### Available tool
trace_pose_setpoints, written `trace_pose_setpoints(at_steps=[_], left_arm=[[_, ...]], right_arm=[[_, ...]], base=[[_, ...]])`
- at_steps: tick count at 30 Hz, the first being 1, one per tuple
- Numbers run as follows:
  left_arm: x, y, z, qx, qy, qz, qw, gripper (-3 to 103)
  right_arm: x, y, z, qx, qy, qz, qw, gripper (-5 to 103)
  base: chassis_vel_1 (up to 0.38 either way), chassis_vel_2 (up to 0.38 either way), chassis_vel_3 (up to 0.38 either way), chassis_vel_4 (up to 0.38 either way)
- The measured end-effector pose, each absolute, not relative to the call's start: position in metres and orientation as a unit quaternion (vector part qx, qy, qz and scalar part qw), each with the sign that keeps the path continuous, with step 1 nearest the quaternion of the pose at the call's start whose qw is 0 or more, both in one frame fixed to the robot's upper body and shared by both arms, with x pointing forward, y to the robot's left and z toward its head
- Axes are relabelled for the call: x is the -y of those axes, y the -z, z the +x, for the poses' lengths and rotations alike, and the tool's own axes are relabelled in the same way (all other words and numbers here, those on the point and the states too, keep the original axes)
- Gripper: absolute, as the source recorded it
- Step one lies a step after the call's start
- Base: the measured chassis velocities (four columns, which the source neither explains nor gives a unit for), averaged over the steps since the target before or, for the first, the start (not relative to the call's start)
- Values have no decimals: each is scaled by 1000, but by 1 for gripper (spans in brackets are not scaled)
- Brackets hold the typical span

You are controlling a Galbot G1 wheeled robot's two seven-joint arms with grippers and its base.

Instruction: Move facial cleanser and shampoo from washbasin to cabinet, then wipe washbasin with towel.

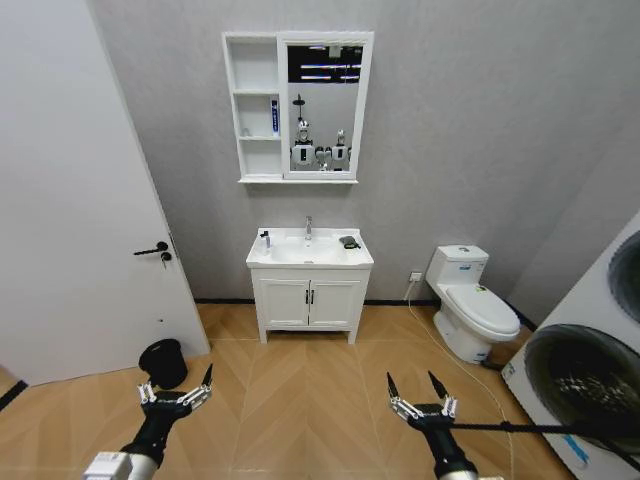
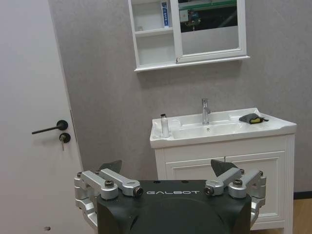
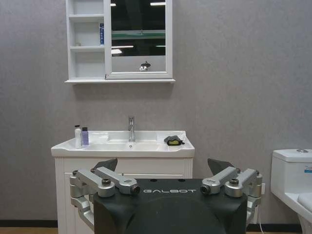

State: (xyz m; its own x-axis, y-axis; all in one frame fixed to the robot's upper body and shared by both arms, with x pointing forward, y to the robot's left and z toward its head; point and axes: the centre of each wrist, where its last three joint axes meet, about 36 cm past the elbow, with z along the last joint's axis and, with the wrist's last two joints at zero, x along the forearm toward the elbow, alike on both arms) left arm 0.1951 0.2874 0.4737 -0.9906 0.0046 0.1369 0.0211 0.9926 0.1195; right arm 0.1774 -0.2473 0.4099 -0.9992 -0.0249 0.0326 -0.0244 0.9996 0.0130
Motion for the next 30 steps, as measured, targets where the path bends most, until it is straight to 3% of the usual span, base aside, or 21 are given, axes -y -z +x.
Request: trace_pose_setpoints(at_steps=[10, 30], left_arm=[[-281, -473, 194, 996, 63, -10, 68, 100], [-282, -467, 196, 995, 63, -9, 72, 100]], right_arm=[[246, -409, 174, 1000, 0, 13, 11, 100], [244, -405, 176, 1000, 2, 13, 9, 100]], base=[[-38, 50, 50, -47], [-202, 208, 209, -215]])
